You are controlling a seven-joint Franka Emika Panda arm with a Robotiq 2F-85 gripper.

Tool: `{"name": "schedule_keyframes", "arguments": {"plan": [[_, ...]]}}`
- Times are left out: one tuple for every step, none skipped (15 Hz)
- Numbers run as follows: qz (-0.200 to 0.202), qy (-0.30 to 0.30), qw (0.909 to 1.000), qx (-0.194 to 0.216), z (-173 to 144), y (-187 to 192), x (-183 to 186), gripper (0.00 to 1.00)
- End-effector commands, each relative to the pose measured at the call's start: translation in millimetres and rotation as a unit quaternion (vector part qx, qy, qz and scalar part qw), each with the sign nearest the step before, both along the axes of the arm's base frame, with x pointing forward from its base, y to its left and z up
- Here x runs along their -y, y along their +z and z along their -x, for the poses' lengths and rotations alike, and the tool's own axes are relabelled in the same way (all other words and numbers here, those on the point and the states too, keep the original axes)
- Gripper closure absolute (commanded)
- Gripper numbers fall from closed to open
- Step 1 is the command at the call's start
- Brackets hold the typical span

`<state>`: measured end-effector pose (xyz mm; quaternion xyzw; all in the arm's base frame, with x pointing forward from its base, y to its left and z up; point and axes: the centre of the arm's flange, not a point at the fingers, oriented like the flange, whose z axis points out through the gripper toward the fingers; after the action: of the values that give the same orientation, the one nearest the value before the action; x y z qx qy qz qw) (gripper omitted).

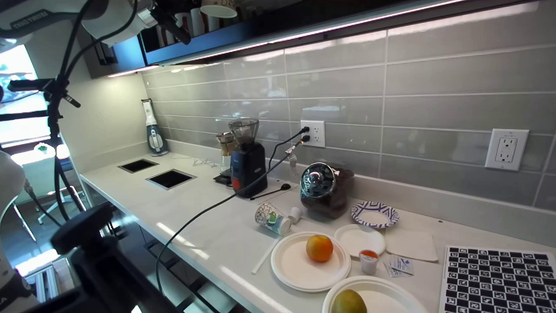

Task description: Pick up the coffee cup on the left and put it on the bottom shelf.

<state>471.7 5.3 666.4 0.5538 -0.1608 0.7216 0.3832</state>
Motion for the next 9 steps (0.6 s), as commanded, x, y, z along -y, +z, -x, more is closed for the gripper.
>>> {"name": "schedule_keyframes", "arguments": {"plan": [[0.000,0.006,1.0000,0.007,-3,12,16,0.62],[0.001,0.008,0.9999,0.012,-3,15,19,0.62],[0.003,0.010,0.9998,0.016,-3,19,21,0.62],[0.003,0.011,0.9998,0.017,-4,22,22,0.62],[0.002,0.018,0.9997,0.017,-6,25,25,0.62],[0.002,0.021,0.9996,0.016,-8,26,27,0.62],[0.000,0.027,0.9995,0.014,-10,28,29,0.62],[-0.002,0.032,0.9994,0.010,-13,29,33,0.62],[-0.007,0.038,0.9992,0.007,-16,31,37,0.62]]}}
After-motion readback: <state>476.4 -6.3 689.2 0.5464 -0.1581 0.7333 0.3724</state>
